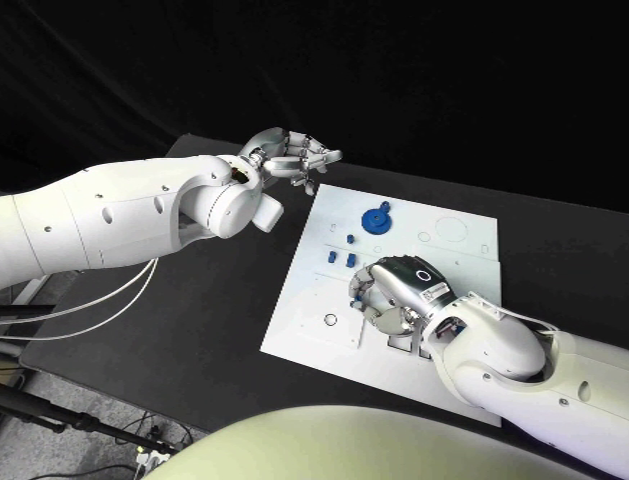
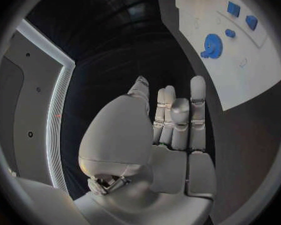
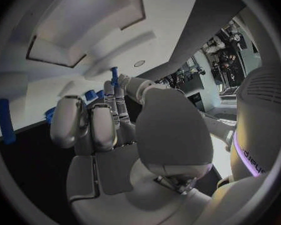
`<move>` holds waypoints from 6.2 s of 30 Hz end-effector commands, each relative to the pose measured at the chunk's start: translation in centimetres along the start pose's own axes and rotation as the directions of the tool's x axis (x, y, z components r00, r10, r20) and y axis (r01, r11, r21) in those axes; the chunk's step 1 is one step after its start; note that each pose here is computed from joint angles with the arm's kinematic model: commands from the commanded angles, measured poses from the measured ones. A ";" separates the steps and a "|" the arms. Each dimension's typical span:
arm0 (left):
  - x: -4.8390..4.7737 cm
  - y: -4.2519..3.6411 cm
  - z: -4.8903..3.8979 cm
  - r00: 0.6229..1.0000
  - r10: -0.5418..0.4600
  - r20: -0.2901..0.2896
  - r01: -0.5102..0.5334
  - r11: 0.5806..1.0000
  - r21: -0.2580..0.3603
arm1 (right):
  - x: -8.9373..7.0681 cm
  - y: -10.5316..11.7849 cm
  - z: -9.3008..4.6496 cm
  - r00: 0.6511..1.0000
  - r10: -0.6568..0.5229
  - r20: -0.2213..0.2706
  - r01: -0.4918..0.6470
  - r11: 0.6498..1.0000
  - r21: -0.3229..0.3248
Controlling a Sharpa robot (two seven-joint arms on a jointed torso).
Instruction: Assemble the parts on the task board
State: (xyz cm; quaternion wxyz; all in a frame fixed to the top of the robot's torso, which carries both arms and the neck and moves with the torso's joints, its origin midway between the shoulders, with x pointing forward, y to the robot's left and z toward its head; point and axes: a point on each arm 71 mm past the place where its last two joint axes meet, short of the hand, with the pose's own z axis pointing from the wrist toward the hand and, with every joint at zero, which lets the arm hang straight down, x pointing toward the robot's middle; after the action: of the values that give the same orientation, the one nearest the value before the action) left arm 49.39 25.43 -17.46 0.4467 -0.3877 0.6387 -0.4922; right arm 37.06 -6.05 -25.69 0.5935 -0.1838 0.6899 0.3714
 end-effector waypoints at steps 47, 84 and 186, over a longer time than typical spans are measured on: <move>0.34 -0.11 0.07 1.000 0.000 -0.031 0.000 1.000 -0.001 | 0.5 0.3 0.2 0.999 -0.018 -0.027 0.017 1.000 -0.019; -0.38 -0.16 -0.16 0.997 -0.070 -0.032 0.072 0.995 0.075 | -9.0 -10.8 -6.3 0.999 -0.009 -0.053 0.024 0.958 0.284; 0.10 0.43 1.12 0.994 -0.101 -0.040 0.103 0.994 0.043 | -3.9 3.2 -0.2 0.994 0.109 0.004 -0.109 0.990 -0.085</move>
State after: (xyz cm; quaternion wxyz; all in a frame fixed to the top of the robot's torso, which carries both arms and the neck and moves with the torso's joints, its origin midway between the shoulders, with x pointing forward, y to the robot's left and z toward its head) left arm 50.39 25.44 -18.07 0.4230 -0.4054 0.6134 -0.5297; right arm 35.90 -5.26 -20.60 0.5751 -0.1514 0.6815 0.4265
